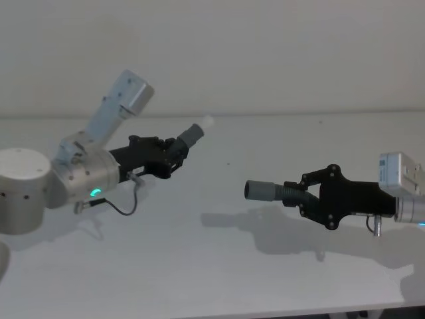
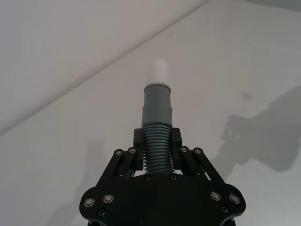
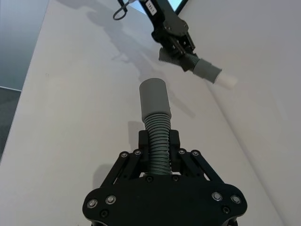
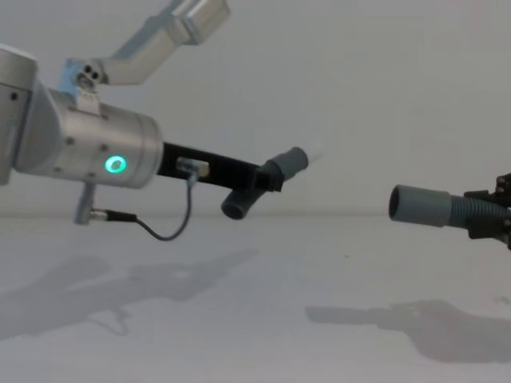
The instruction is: Use both hands to pick up one end of the pipe from the table, align the ends, and insert them.
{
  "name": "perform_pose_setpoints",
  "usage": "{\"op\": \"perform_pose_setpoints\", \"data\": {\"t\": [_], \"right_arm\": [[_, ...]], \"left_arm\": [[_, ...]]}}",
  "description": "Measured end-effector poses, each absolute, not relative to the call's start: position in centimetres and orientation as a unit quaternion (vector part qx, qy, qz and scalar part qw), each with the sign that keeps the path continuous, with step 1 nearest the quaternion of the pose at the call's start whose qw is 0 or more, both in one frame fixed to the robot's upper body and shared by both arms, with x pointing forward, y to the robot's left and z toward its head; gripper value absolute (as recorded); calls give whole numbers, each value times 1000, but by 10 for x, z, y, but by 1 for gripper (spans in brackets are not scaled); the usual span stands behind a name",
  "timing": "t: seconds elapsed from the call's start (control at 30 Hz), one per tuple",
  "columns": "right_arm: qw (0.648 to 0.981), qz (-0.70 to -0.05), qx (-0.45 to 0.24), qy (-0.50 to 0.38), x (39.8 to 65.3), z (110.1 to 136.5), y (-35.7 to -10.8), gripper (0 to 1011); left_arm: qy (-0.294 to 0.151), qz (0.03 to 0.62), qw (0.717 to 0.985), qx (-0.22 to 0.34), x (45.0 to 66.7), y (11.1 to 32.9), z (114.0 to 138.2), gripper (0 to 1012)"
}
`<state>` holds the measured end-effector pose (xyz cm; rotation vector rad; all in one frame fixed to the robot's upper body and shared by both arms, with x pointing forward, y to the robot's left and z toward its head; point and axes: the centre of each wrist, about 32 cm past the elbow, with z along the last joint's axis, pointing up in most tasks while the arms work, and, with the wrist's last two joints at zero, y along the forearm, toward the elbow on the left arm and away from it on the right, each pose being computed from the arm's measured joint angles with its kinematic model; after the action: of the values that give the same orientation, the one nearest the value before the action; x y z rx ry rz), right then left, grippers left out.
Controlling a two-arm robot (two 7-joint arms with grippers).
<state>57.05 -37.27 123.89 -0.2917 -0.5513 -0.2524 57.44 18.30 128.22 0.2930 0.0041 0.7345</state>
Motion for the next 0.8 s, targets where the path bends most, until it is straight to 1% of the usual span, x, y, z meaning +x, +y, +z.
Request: {"op": "perform_pose_setpoints", "data": {"t": [0.17, 0.2, 0.3, 0.4, 0.5, 0.8], "right_arm": [[944, -124, -143, -270, 570, 1239, -373, 222], [944, -124, -143, -270, 570, 1239, -373, 222], [944, -124, -143, -270, 570, 1239, -373, 222], [944, -124, -143, -270, 570, 1239, -373, 222], [944, -124, -143, -270, 570, 1239, -373, 222], [944, -124, -143, -270, 570, 1239, -373, 222]], "left_arm": [[-4, 316, 940, 127, 584, 204, 1287, 293], [-4, 316, 940, 127, 584, 204, 1287, 293], [-7, 294, 948, 120, 590, 215, 1289, 293], [-10, 265, 958, 110, 597, 232, 1293, 293], [-12, 240, 965, 101, 602, 244, 1296, 293], [-11, 173, 982, 76, 614, 274, 1303, 293]]}}
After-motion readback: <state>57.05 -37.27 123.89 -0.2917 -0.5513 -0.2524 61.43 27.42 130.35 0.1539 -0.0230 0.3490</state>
